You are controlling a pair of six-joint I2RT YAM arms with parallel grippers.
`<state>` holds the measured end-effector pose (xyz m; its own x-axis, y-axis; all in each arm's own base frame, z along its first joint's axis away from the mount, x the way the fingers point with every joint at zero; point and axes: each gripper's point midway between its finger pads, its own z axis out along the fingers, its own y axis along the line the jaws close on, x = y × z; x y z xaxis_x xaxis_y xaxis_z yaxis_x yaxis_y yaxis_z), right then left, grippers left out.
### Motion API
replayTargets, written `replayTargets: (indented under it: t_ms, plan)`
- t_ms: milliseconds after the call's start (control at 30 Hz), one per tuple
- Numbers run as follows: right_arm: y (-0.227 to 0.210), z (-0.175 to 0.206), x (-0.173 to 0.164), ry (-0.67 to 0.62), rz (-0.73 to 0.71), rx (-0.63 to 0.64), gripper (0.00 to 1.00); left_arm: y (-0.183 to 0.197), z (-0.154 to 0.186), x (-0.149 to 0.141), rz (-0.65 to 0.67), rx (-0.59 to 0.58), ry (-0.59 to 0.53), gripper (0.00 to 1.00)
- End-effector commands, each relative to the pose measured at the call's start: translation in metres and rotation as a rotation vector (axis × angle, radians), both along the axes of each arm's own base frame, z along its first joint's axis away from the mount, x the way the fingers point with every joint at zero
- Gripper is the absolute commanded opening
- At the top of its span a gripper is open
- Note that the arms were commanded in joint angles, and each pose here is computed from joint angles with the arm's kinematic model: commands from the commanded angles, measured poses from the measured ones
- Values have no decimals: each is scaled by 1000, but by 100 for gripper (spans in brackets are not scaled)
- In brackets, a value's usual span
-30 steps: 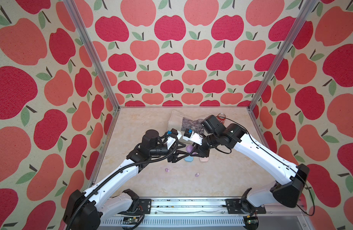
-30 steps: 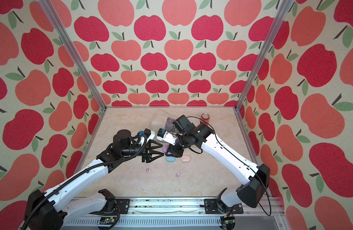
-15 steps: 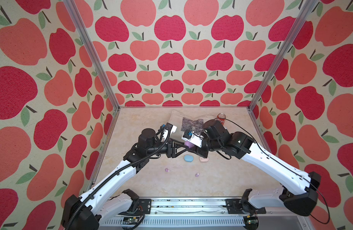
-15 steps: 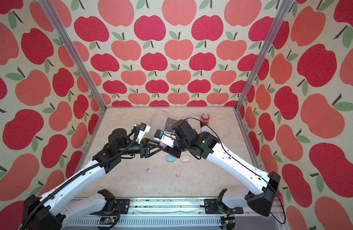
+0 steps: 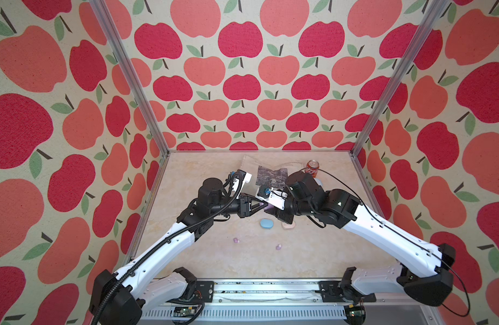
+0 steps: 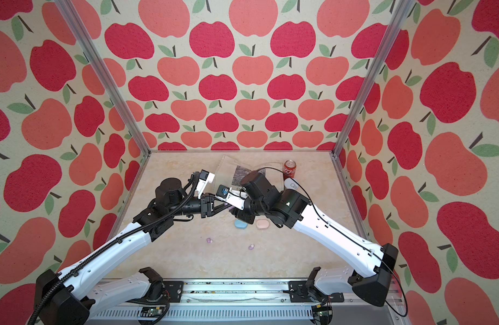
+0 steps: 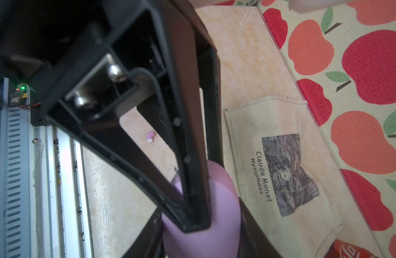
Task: Insert wireless bluetooth earbuds into charging case
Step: Pass the charging case.
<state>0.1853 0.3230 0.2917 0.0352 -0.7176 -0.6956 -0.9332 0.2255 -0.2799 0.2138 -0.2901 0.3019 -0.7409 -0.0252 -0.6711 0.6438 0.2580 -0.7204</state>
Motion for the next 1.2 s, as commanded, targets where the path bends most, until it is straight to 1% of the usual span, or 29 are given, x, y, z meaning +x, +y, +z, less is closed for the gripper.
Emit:
replayTargets:
  t_ms: [0,33,67,133,200,233,267,300,400,467,567,633,700,800,900,967,1167]
  plan:
    - [3,21,2,-41,-19,93,26,-4,8,-8,-53,-3,-55,15]
    - [3,23,3,-45,-24,103,27,-4,6,-8,-52,-1,-53,12]
    - [3,24,3,-44,-26,112,28,-5,5,-8,-53,0,-51,10]
    - [4,26,3,-26,-25,136,34,-4,4,-7,-47,0,-48,8]
    - [4,28,0,18,-10,169,43,-3,3,-3,-26,2,-36,5]
    - [5,30,-2,57,1,198,50,-3,-3,2,-11,12,-11,3]
    - [5,31,-2,84,9,217,53,-2,-6,6,1,14,9,1]
    - [3,31,-3,123,15,240,59,-1,-8,10,12,11,26,0]
    - [2,29,-9,204,70,296,71,9,-11,23,57,-16,78,0]
    - [2,28,-13,231,100,318,76,17,-11,33,88,-38,115,0]
    - [1,25,-13,257,111,344,78,29,-12,44,129,-65,164,0]
    - [1,20,-8,265,97,357,79,37,-16,51,159,-64,207,0]
    - [3,15,-2,261,91,376,82,43,-22,55,178,-56,256,0]
    - [10,7,8,227,107,448,85,50,-29,54,187,-42,299,0]
    - [17,12,18,175,129,537,88,51,-33,48,164,-39,332,0]
    - [20,14,23,178,135,564,88,51,-32,45,148,-45,345,0]
    - [30,11,31,250,167,571,82,51,-29,39,122,-65,355,0]
